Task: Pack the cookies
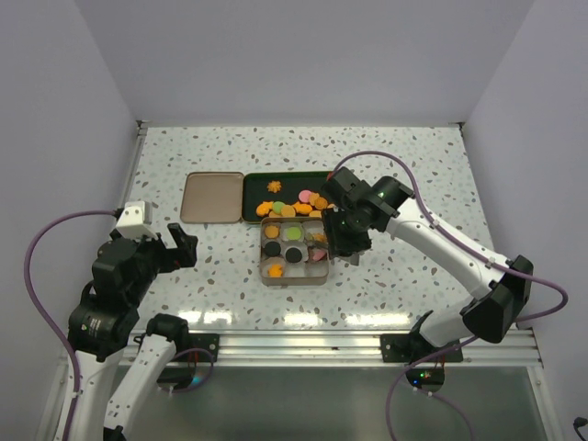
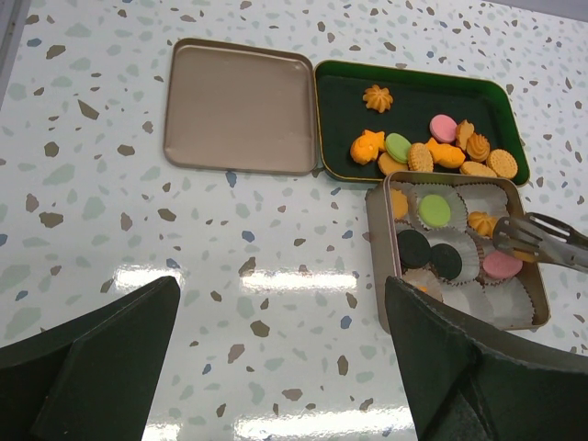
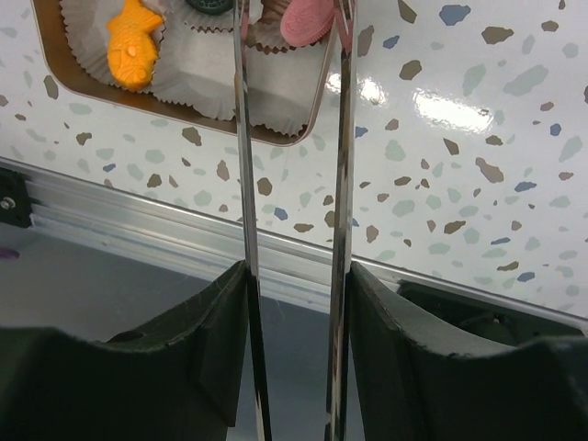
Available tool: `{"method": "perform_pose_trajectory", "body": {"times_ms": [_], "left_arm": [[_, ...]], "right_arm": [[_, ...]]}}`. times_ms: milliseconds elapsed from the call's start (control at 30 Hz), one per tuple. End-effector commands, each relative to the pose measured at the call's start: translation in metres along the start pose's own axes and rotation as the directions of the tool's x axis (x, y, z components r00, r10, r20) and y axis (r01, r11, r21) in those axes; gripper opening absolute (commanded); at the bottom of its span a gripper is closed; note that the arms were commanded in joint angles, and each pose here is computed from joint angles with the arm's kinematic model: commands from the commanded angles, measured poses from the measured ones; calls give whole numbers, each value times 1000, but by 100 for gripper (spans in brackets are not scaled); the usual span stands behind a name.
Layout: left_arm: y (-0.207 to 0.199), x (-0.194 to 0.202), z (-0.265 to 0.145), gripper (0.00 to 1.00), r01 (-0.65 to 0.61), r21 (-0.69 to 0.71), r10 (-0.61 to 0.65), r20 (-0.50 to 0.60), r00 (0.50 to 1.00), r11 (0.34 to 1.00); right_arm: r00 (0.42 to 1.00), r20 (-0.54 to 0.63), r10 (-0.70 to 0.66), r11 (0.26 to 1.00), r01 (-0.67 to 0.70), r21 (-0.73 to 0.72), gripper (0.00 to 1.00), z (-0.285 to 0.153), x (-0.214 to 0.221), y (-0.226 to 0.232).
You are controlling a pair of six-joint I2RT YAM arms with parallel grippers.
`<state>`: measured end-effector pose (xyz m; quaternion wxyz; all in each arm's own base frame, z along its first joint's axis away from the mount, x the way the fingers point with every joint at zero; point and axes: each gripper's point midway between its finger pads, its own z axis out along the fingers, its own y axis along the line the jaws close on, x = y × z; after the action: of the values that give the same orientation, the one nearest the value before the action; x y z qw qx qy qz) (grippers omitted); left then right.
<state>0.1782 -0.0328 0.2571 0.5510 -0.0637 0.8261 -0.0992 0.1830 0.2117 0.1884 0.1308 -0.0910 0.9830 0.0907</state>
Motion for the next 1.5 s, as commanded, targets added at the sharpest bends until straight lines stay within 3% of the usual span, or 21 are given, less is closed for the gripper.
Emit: {"method": "perform_pose_trajectory", "body": {"times_ms": [0,433,733,1067,1467], "left_arm": [[-4,-11,1,99,-18,18,17,41,999,1000],[-4,-10,2,99,-17,17,16,38,999,1000],[-3,-11,1,99,-16,15,16,40,999,1000],[-4,-9,4,99,-19,15,19,29,999,1000],[-4,-8,7,99,-22,14,22,15,1000,1000]], "right_arm": [[999,37,-13,1000,12,20,48,-4,-7,-3],[982,182,-48,998,41,45,49,-47,-62,10],[982,176,-68,987,41,156,49,-17,-107,7],[988,146,-48,983,21,183,49,22,-155,4],[996,82,-25,978,7,208,49,56,-168,-9]]}}
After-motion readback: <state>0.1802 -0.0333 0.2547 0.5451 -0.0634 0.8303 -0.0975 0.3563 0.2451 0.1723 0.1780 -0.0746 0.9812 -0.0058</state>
